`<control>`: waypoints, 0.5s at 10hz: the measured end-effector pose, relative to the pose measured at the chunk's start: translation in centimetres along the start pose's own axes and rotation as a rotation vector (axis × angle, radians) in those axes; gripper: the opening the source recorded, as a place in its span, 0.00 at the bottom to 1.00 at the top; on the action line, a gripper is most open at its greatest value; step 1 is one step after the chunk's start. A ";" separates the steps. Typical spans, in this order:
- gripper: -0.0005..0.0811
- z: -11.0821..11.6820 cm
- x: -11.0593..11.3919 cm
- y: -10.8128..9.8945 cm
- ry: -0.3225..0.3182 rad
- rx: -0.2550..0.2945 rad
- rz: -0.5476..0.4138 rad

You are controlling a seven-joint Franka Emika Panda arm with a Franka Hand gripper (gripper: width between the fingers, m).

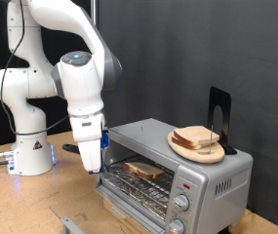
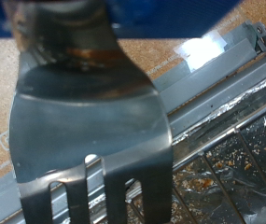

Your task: Make a piece of toast with the oven

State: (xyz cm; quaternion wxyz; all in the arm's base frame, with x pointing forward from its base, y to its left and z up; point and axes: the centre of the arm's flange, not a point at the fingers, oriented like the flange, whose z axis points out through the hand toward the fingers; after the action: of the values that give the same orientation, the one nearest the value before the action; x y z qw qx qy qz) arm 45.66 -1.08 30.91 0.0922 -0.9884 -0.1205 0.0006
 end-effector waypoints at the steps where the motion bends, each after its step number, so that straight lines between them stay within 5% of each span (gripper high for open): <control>1: 0.50 0.1 0.1 -0.1 -0.001 0.001 -0.001; 5: 0.50 0.3 0.1 -0.4 -0.006 0.002 -0.009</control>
State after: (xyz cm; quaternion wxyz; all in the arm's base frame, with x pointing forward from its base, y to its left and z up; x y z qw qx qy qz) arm 45.63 -0.60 30.71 0.0929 -0.9877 -0.1254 0.0034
